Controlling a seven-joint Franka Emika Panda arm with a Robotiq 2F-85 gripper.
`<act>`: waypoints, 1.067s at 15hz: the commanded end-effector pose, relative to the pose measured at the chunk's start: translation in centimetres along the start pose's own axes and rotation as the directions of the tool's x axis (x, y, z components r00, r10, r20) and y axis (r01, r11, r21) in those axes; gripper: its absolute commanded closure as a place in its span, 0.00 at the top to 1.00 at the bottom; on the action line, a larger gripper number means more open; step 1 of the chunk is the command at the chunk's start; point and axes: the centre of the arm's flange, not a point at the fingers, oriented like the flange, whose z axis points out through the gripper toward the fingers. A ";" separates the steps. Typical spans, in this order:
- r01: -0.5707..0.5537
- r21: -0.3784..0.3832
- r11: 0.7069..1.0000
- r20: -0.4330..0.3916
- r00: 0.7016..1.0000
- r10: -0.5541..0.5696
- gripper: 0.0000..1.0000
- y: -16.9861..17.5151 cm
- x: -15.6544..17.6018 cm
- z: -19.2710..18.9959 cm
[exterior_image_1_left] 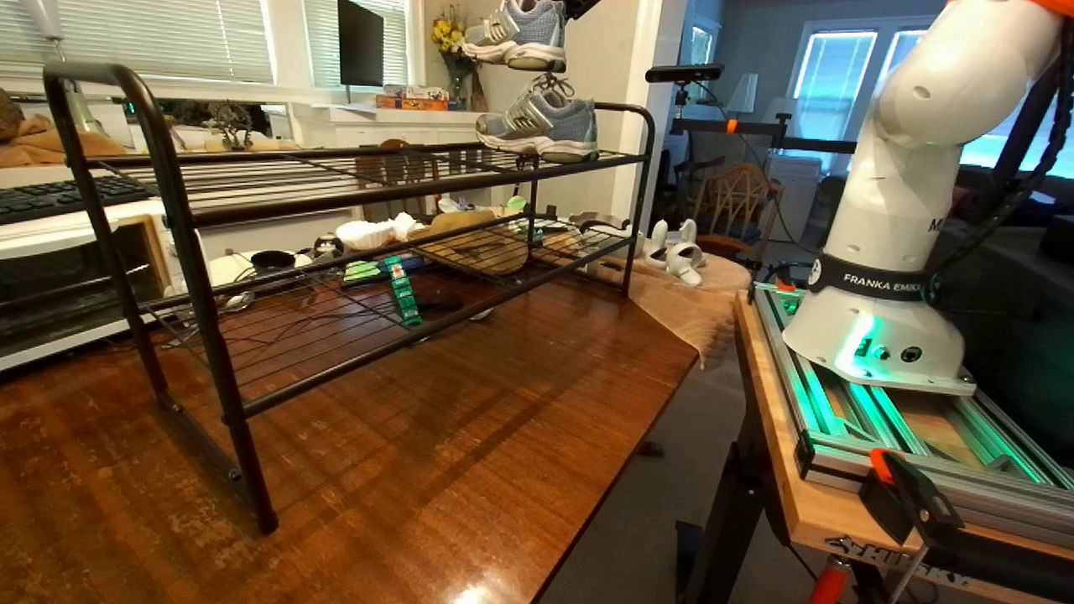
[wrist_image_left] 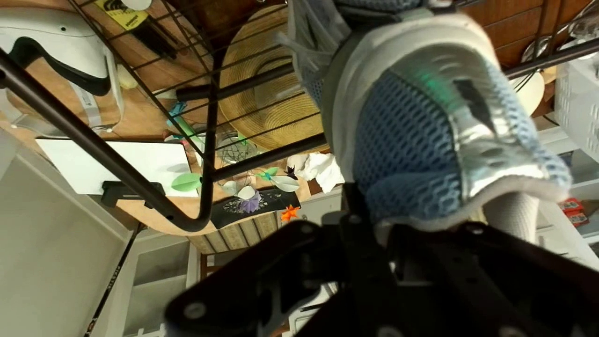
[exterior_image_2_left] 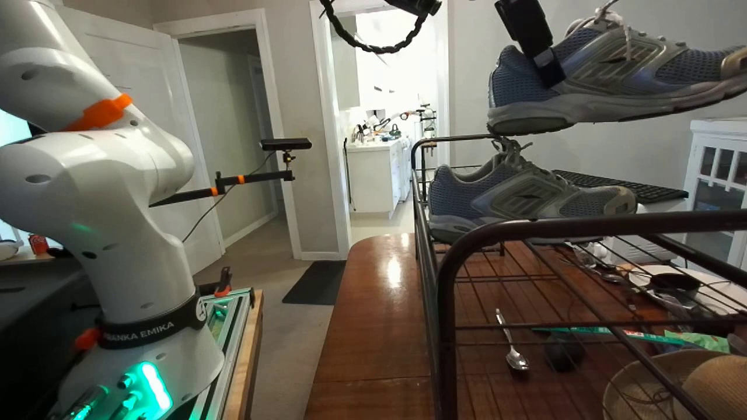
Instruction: Move the shoe to the right
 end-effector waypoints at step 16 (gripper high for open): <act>0.116 0.008 0.993 0.102 0.988 -0.116 0.03 8.4 -3.8 0.0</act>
